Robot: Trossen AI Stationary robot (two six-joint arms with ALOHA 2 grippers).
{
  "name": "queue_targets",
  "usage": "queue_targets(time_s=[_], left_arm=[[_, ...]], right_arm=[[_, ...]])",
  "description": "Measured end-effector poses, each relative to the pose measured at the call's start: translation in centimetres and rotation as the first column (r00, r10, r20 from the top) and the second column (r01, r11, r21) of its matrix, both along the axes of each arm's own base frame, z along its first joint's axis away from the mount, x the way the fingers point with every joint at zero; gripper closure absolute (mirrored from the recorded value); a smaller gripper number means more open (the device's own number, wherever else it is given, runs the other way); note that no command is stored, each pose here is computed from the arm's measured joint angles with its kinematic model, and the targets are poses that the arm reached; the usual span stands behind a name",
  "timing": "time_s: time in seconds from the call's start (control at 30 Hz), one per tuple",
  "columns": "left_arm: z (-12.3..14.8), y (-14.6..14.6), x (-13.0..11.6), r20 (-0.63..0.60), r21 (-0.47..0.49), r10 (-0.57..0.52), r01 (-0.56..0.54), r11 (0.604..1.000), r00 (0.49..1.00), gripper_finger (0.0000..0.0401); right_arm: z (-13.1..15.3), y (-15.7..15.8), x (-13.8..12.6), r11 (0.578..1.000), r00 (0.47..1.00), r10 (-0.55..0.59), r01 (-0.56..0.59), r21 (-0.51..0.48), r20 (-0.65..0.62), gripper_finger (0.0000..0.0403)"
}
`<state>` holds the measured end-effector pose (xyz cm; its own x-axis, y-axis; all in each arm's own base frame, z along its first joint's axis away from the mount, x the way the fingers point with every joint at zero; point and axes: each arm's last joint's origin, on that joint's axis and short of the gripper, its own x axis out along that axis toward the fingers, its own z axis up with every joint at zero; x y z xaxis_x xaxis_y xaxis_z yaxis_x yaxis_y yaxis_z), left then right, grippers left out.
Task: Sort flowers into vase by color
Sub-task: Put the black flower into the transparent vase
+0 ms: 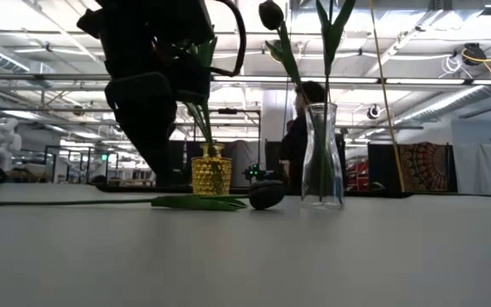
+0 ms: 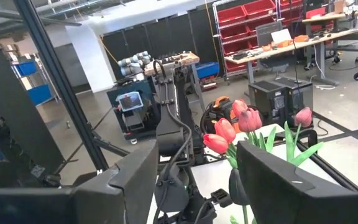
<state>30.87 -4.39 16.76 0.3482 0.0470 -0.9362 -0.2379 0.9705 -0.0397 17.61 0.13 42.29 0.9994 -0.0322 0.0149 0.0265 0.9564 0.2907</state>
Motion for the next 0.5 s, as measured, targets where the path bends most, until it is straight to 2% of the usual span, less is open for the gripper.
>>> queue_targets(time_s=[0.27,0.5], left_arm=[[0.0,-0.3,0.0,-0.008,0.018,-0.115,0.115,0.993,0.993,0.0294],[-1.1,0.0,0.2,-0.045,0.037,-0.148,0.15,0.988,0.988,0.0294]], right_arm=[[0.0,0.0,0.0,0.999,1.0,-0.001,0.001,-0.036,-0.005,0.0193],[-0.1,0.0,0.0,0.998,1.0,-0.001,0.001,-0.056,-0.008,0.0193]])
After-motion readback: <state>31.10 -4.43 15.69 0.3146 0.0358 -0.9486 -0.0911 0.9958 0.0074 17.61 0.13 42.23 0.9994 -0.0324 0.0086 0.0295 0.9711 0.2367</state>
